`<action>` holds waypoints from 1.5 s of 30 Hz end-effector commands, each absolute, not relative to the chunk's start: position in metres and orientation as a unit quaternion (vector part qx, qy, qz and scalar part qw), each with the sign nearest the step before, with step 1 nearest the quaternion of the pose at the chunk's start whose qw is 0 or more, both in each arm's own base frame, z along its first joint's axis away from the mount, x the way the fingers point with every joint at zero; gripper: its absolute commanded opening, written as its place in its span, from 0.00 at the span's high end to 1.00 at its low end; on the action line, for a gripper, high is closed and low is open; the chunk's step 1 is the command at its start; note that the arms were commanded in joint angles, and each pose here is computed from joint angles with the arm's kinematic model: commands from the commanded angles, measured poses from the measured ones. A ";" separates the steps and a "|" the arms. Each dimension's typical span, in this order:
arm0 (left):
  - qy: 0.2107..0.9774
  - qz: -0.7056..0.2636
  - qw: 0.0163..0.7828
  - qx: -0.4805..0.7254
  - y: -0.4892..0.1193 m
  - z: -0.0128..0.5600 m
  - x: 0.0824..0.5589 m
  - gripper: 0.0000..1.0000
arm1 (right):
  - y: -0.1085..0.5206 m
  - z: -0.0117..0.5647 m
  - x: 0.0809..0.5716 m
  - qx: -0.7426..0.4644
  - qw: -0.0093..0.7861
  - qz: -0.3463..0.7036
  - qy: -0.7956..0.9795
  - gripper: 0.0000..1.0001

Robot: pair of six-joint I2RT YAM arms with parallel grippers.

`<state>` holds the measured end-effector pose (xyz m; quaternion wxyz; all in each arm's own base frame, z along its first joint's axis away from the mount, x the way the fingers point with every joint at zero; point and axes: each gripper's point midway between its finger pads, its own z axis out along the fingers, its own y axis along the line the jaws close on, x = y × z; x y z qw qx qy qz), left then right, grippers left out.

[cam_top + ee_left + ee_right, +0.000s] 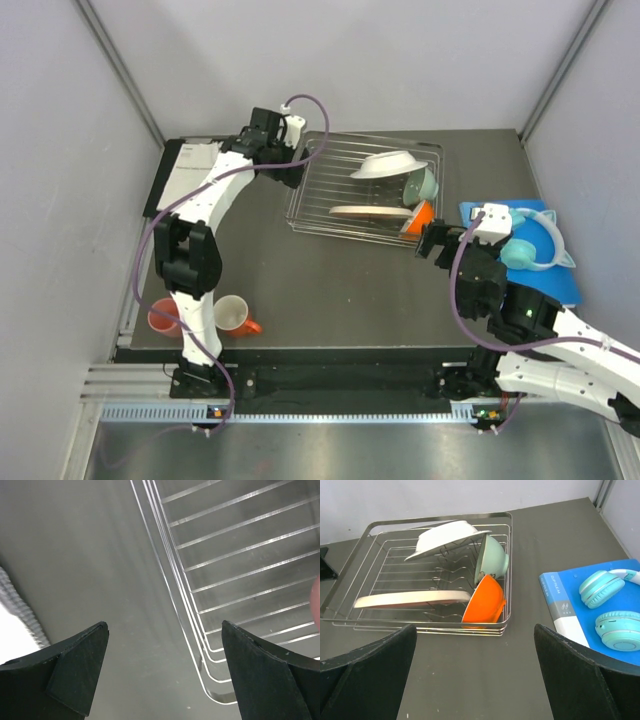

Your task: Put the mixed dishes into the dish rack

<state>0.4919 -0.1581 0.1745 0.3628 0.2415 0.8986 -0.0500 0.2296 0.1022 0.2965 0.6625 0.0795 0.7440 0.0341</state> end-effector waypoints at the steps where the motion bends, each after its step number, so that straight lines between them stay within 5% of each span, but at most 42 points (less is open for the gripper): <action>1: 0.912 -0.080 0.335 0.224 -0.162 0.151 0.478 0.01 | 0.098 0.314 0.230 0.104 0.670 0.047 0.733 0.00; 7: 0.926 -0.095 0.285 0.229 -0.161 0.114 0.456 0.07 | 0.096 0.311 0.229 0.106 0.668 0.044 0.736 0.00; 15: 0.923 -0.121 0.261 0.255 -0.163 0.101 0.427 0.46 | 0.092 0.310 0.227 0.112 0.666 0.046 0.736 0.00; 18: 0.920 -0.130 0.256 0.265 -0.163 0.101 0.414 0.53 | 0.094 0.308 0.227 0.111 0.664 0.046 0.738 0.00; 45: 0.900 -0.162 0.190 0.357 -0.146 0.090 0.285 0.62 | 0.098 0.300 0.226 0.114 0.654 0.061 0.745 0.00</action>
